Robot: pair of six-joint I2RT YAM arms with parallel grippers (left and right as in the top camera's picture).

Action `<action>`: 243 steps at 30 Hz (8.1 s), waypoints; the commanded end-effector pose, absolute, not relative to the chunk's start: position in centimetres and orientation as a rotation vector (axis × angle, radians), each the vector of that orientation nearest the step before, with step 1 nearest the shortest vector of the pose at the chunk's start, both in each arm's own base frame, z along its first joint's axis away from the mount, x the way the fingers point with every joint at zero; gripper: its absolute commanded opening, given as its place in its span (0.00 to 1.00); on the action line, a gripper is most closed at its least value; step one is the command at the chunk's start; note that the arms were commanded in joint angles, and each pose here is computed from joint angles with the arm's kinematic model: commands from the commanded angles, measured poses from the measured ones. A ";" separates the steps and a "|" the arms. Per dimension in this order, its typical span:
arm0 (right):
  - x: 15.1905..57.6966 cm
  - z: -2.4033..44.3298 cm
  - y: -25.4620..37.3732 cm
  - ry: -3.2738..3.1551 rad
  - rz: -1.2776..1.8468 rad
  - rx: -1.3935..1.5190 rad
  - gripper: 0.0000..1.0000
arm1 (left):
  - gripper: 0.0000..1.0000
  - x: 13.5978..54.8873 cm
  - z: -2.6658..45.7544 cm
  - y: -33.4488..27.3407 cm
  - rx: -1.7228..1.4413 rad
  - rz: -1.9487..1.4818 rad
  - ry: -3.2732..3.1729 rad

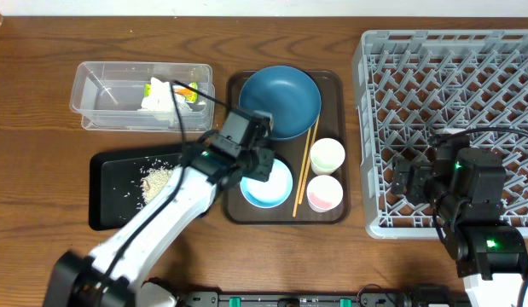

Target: Sort waste into correct bins and load items into the dishwasher rack

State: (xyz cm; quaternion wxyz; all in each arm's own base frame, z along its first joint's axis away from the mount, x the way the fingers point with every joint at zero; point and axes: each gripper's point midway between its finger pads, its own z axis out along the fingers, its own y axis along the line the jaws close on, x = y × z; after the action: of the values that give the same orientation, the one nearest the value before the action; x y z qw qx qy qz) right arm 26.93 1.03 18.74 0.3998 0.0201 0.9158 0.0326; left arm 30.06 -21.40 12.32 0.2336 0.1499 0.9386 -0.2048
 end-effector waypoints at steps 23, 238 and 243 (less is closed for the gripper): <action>27.1 19.6 1.5 2.297 0.102 0.047 0.99 | 0.21 23.2 4.7 -29.8 0.672 -0.806 2.829; 32.5 24.3 6.3 2.422 1.039 -0.423 0.99 | 0.06 33.6 23.0 -24.6 0.319 -1.731 2.169; 31.3 23.3 12.5 2.241 1.257 -0.671 0.99 | 0.06 32.4 24.2 -24.4 0.406 -1.830 2.124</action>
State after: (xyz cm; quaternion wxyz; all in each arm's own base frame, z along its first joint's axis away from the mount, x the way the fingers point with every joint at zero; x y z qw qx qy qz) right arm 32.51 8.59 21.85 0.2163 -0.1775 0.8811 0.3812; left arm 34.86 -23.79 23.05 0.2136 0.1060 0.7713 -0.5901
